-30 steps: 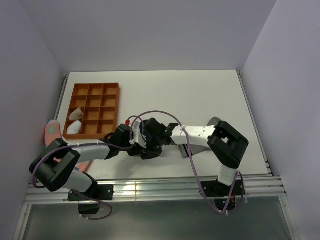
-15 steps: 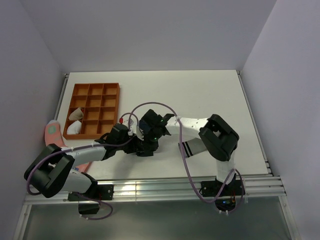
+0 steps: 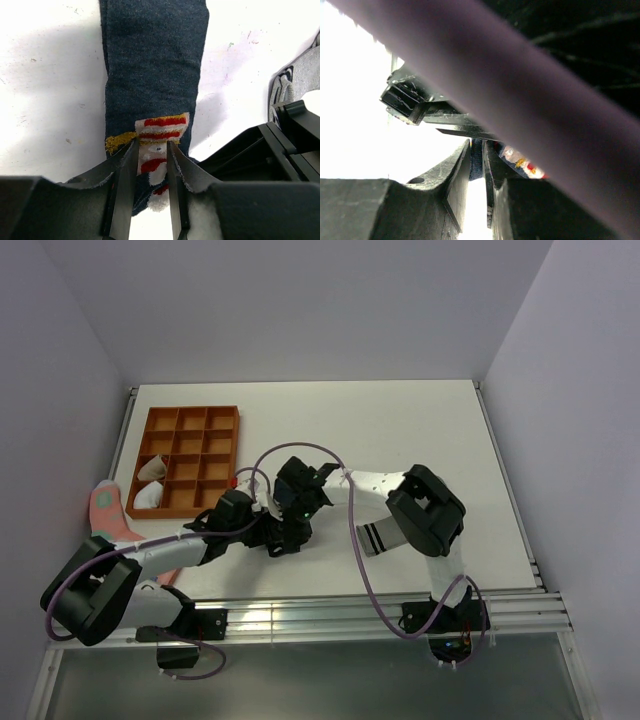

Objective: Roll the socks
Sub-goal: Roll the sock at the center of the board.

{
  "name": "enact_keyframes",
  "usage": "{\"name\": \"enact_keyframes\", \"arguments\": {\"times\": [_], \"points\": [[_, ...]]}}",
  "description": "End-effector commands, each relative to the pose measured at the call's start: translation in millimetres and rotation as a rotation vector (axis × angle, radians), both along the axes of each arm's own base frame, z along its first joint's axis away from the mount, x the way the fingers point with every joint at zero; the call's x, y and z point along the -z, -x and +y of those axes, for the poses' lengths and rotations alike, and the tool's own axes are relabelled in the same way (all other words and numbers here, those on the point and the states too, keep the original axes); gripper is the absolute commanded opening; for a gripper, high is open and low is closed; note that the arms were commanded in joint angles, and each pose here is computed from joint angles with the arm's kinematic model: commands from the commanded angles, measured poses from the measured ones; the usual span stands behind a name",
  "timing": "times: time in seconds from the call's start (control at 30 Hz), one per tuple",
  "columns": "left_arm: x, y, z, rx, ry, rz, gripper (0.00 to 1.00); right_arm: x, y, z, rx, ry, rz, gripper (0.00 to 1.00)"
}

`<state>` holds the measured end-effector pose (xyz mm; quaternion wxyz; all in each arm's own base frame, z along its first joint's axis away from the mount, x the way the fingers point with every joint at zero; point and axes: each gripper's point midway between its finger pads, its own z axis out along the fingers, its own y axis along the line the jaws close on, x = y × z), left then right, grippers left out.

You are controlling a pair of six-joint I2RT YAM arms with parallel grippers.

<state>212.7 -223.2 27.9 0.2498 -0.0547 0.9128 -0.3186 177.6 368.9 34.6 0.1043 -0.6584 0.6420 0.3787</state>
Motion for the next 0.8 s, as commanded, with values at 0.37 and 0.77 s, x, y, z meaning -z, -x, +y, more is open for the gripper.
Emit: {"name": "enact_keyframes", "arguments": {"times": [0.37,0.77], "points": [[-21.0,-5.9,-16.9,0.042,0.032,-0.095,0.29,-38.9,-61.5,-44.1,0.364,0.069,-0.151,0.38],[-41.6,-8.6,-22.9,0.032,0.084,-0.147,0.34,-50.0,-37.4,-61.0,0.166,-0.024,-0.514,0.48]]}}
